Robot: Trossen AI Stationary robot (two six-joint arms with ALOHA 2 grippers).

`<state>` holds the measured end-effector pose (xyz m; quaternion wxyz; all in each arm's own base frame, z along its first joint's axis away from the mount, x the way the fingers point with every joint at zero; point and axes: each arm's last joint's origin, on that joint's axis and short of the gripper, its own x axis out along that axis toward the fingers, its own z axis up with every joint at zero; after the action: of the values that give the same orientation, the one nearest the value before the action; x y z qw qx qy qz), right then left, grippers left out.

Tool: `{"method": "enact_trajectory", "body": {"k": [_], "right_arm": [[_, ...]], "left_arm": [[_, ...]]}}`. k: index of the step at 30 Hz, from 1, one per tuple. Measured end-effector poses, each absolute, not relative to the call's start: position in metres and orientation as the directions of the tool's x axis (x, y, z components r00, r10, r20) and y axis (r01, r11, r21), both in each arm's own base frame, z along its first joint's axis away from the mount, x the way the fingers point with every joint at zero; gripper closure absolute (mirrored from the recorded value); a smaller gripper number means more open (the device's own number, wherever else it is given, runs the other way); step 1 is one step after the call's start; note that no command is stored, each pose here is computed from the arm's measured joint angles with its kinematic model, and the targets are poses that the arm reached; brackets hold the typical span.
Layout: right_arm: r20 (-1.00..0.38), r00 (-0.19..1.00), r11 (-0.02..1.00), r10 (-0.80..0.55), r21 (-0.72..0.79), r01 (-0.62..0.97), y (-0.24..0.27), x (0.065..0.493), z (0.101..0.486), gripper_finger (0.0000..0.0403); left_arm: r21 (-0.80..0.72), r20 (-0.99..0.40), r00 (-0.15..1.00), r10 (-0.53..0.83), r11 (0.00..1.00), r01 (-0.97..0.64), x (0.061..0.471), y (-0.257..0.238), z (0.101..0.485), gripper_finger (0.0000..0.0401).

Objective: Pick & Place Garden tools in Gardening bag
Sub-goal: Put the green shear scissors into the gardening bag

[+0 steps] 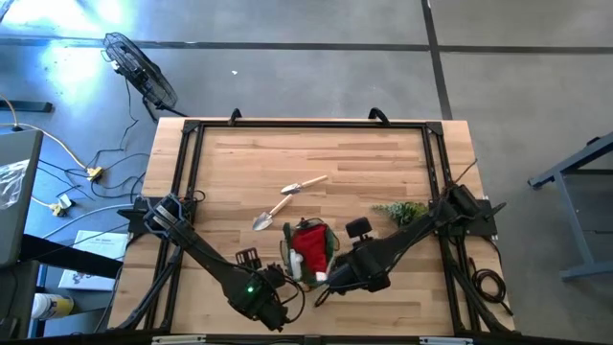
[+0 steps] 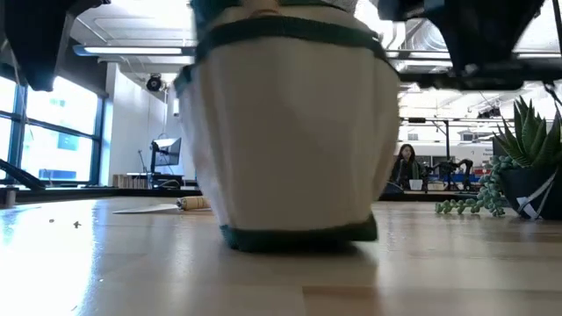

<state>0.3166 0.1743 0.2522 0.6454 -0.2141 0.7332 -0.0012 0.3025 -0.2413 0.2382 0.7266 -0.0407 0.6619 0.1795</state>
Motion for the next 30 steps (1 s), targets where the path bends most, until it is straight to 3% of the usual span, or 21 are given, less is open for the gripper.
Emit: {"method": "enact_trajectory", "body": {"k": [10,17,21,25,30], "right_arm": [[-0.948,0.103,0.928,-0.302,-0.317,-0.196,0.187,0.281,0.299,0.037],[-0.942,0.133,0.926,-0.309,-0.33,-0.185,0.195,0.275,0.301,0.037],[-0.893,0.211,0.891,-0.398,-0.431,-0.143,0.193,0.276,0.302,0.037],[-0.815,0.363,0.865,-0.453,-0.5,-0.044,0.198,0.277,0.31,0.037],[-0.706,0.568,0.883,-0.423,-0.463,0.083,0.215,0.266,0.329,0.037]], "left_arm": [[0.217,-0.957,0.114,0.267,0.919,-0.329,0.301,-0.244,0.239,0.015],[0.221,-0.953,0.125,0.277,0.914,-0.339,0.299,-0.246,0.239,0.015],[0.223,-0.95,0.132,0.282,0.912,-0.345,0.299,-0.245,0.239,0.015],[0.223,-0.949,0.135,0.283,0.912,-0.345,0.3,-0.246,0.239,0.015],[0.21,-0.949,0.153,0.275,0.915,-0.344,0.3,-0.248,0.239,0.015]]}}
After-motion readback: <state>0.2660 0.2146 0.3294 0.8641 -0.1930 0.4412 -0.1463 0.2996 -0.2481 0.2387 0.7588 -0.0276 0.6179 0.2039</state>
